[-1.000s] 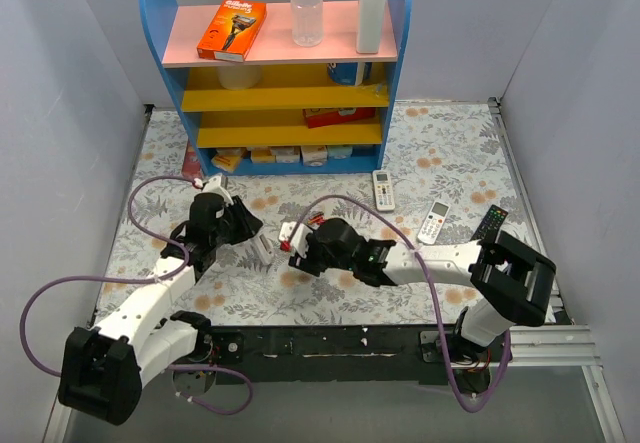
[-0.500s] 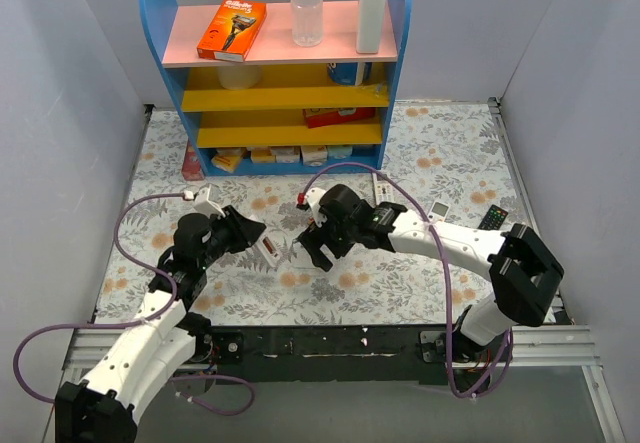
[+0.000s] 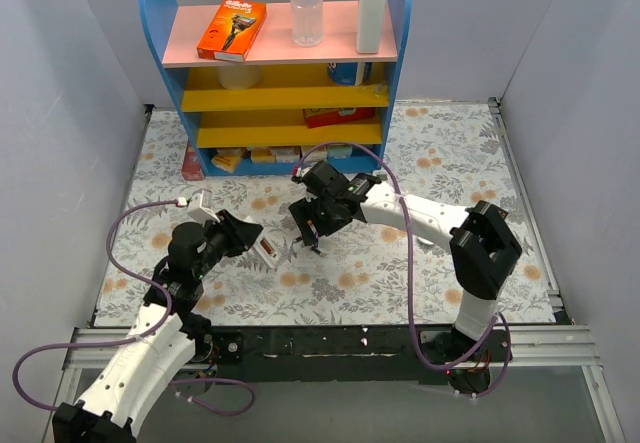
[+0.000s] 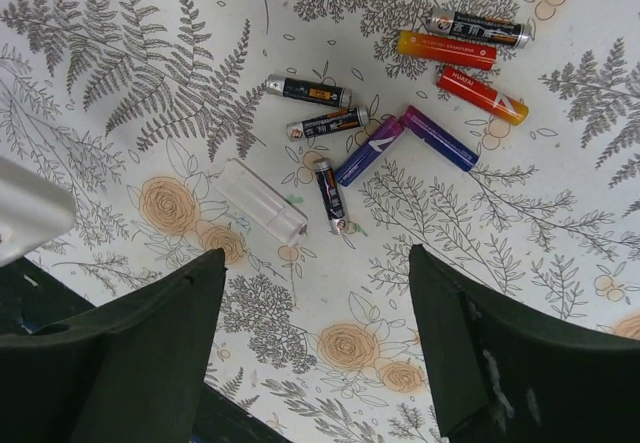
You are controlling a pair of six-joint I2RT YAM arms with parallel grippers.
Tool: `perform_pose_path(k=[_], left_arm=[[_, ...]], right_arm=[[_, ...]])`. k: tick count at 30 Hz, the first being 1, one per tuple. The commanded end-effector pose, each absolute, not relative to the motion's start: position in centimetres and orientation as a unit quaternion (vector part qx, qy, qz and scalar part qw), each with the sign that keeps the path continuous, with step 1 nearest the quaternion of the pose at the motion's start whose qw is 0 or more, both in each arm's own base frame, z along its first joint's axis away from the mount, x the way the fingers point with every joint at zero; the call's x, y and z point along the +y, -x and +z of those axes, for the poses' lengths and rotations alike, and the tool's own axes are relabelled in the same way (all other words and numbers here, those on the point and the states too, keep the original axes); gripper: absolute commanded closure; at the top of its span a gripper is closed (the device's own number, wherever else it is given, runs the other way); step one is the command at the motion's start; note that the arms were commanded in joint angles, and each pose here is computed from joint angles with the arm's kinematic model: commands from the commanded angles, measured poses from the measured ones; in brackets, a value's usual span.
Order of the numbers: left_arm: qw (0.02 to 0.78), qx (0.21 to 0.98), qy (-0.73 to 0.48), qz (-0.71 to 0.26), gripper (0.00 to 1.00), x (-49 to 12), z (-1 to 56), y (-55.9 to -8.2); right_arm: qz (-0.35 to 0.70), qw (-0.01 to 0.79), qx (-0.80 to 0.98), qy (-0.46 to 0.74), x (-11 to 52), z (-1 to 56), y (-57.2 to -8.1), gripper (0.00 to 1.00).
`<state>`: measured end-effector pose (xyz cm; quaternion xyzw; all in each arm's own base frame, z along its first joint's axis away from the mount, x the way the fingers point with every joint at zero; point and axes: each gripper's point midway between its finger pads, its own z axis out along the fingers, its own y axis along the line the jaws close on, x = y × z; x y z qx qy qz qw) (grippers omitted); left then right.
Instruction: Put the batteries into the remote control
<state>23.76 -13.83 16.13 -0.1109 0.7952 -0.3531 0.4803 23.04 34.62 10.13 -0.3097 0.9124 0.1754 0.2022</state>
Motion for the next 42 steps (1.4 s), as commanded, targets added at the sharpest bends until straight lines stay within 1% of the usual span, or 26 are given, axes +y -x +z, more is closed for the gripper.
perform_pose_path(k=[1,2,3,5,7,8,9,10,13,14,17,18,19,21,28,29,33,35,37,38,41,42], left_arm=[[0.505,0.784,0.114,-0.342,1.0,-13.4,17.3,-23.9],[0.506,0.783,0.118,-0.342,1.0,-13.4,17.2,-23.9],[0.505,0.783,0.122,-0.342,1.0,-13.4,17.0,-23.8],[0.501,0.784,0.128,-0.343,1.0,-13.4,16.7,-23.7],[0.503,0.783,0.129,-0.342,1.0,-13.4,16.8,-23.7],[0.504,0.783,0.13,-0.341,1.0,-13.4,16.7,-23.7],[0.503,0.784,0.129,-0.341,1.0,-13.4,16.7,-23.6],[0.502,0.784,0.129,-0.342,1.0,-13.5,16.6,-23.6],[0.499,0.785,0.127,-0.344,1.0,-13.7,16.5,-23.5],[0.497,0.786,0.127,-0.344,1.0,-13.7,16.3,-23.4],[0.496,0.787,0.126,-0.345,1.0,-13.8,16.3,-23.4],[0.495,0.787,0.127,-0.345,1.0,-13.7,16.2,-23.4],[0.496,0.787,0.126,-0.345,1.0,-13.8,16.3,-23.4],[0.494,0.788,0.125,-0.346,1.0,-13.8,16.3,-23.3],[0.493,0.789,0.123,-0.346,1.0,-14.0,16.2,-23.3],[0.493,0.789,0.123,-0.346,1.0,-14.0,16.2,-23.3],[0.492,0.789,0.123,-0.347,1.0,-14.0,16.2,-23.3],[0.491,0.79,0.122,-0.346,1.0,-14.0,16.1,-23.3],[0.492,0.79,0.123,-0.345,1.0,-14.0,16.1,-23.3],[0.491,0.791,0.122,-0.345,1.0,-14.0,16.0,-23.3],[0.492,0.79,0.122,-0.346,1.0,-14.0,16.1,-23.3],[0.49,0.792,0.123,-0.344,1.0,-14.0,15.9,-23.3]], right_arm=[[0.172,0.183,0.926,0.283,35.3,9.9,-23.2,0.23],[0.166,0.175,0.929,0.282,35.3,9.1,-23.1,0.26],[0.163,0.172,0.93,0.283,35.2,8.8,-23.1,0.27],[0.169,0.153,0.931,0.286,35.5,8.0,-22.4,0.32],[0.171,0.147,0.931,0.288,35.6,7.6,-22.3,0.33],[0.173,0.14,0.931,0.291,35.8,7.2,-22.1,0.36],[0.173,0.137,0.931,0.292,35.8,7.0,-22.0,0.37],[0.174,0.136,0.93,0.293,36.0,6.9,-22.0,0.4],[0.168,0.13,0.931,0.296,36.1,6.3,-21.7,0.41],[0.164,0.129,0.932,0.297,36.0,6.0,-21.7,0.44],[0.155,0.127,0.932,0.3,35.8,5.3,-21.8,0.46],[0.153,0.126,0.933,0.302,35.7,5.1,-21.8,0.5],[0.15,0.127,0.932,0.303,35.7,4.9,-21.8,0.51],[0.143,0.128,0.932,0.308,35.6,4.6,-21.9,0.58],[0.114,0.124,0.931,0.325,35.0,3.0,-21.9,0.6],[0.108,0.125,0.93,0.328,34.8,2.7,-21.9,0.63],[0.093,0.124,0.929,0.335,34.5,2.2,-21.9,0.65],[0.086,0.125,0.928,0.339,34.3,2.0,-21.8,0.73],[0.082,0.129,0.926,0.345,34.3,2.3,-21.7,0.78],[0.078,0.128,0.925,0.348,34.0,2.4,-21.5,0.85],[0.075,0.126,0.924,0.353,33.2,3.1,-20.9,0.91],[0.066,0.113,0.927,0.352,32.1,2.5,-20.2,0.92]])
